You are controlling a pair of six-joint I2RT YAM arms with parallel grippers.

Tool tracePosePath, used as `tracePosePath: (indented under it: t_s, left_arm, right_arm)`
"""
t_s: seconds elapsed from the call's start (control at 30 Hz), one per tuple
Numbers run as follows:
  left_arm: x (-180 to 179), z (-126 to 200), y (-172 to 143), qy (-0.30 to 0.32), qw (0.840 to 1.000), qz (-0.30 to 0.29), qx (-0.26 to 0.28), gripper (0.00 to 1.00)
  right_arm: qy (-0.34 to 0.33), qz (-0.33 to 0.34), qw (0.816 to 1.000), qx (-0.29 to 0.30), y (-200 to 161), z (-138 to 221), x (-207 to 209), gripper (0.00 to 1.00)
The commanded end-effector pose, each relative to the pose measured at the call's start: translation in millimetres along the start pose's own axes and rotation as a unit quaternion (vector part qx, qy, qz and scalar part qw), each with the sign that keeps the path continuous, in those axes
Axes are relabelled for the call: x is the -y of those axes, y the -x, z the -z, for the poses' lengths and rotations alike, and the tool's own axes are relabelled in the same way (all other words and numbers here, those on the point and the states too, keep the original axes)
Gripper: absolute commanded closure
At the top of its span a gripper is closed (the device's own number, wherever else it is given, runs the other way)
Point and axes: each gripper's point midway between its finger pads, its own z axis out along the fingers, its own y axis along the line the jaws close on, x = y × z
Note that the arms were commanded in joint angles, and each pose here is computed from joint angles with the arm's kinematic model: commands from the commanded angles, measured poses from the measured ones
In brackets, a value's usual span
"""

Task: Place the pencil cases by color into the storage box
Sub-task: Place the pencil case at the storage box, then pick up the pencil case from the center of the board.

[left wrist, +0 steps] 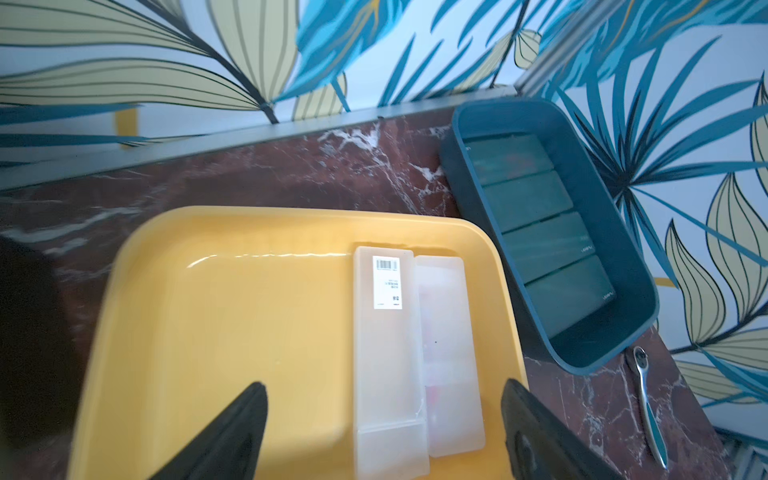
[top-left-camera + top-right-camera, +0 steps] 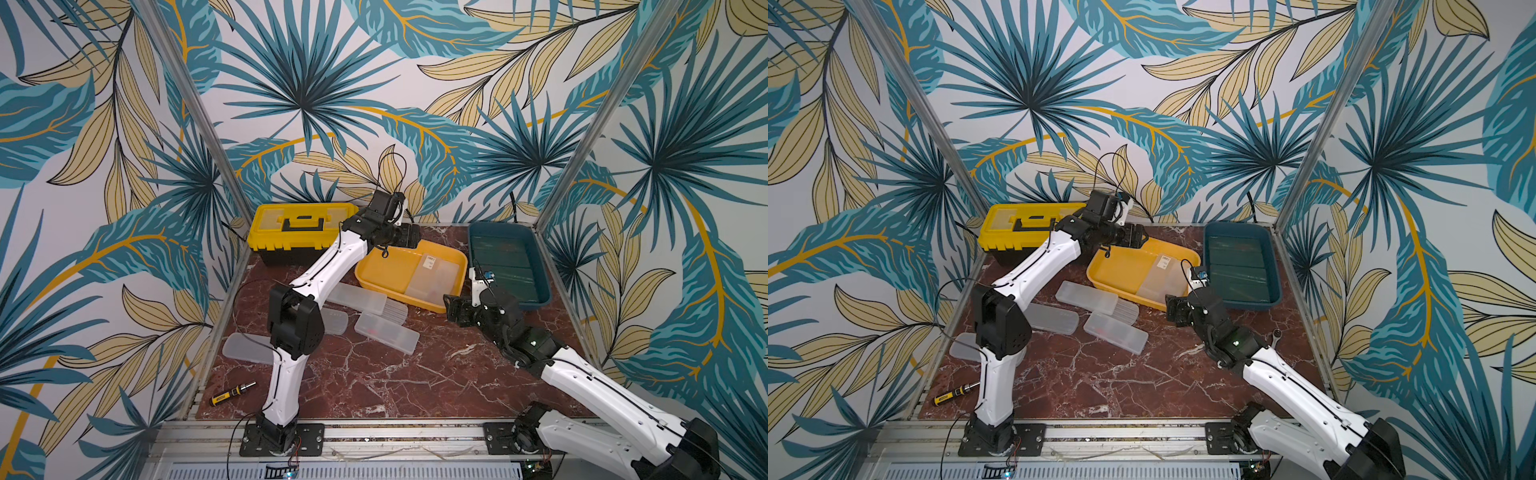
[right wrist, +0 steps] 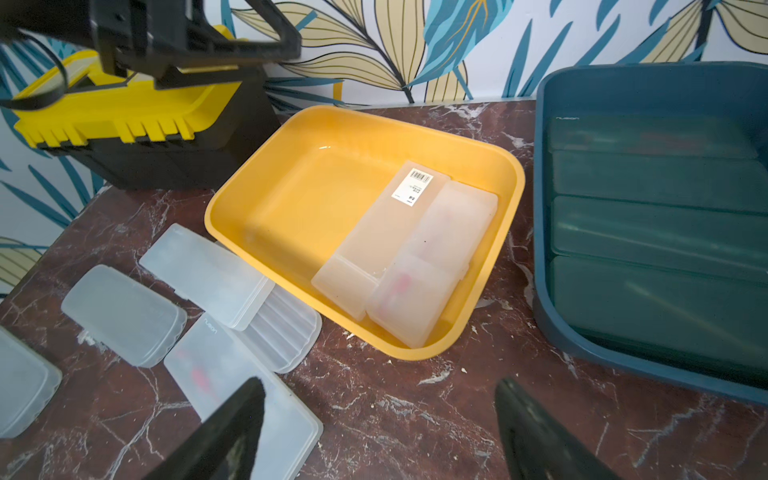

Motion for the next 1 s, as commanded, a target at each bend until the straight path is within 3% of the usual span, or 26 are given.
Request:
tracePosePath:
  t_s: [0.0,0.3,0.5,0.7,0.97]
  left_arm:
    - [-30,19,-20,0.056,0.998,0.026,-0.009,0.09]
    - [-75,110,-67,0.148,0.986,0.074,-0.009,0.00]
    - [-119,168,-114,0.228,0.962,0.147,-0.007,0.00]
    - [-163,215,-175,0.310,0.922,0.232,-0.024,0.01]
    - [-220,245,-243,0.357,0.844,0.400,-0.017,0.00]
  right_arm:
    - [0.029,0.027,0.999,-0.033,-17,-7,-10,0.13]
    - [0.109,0.035,0.993,-0.032,-22,-19,-49,0.13]
    - [0.143,0.081,0.985,-0.041,-36,-32,-88,0.12]
    - [0.153,0.103,0.982,-0.042,-45,-39,-101,0.12]
    - [0.150,0.114,0.982,-0.027,-50,-34,-93,0.12]
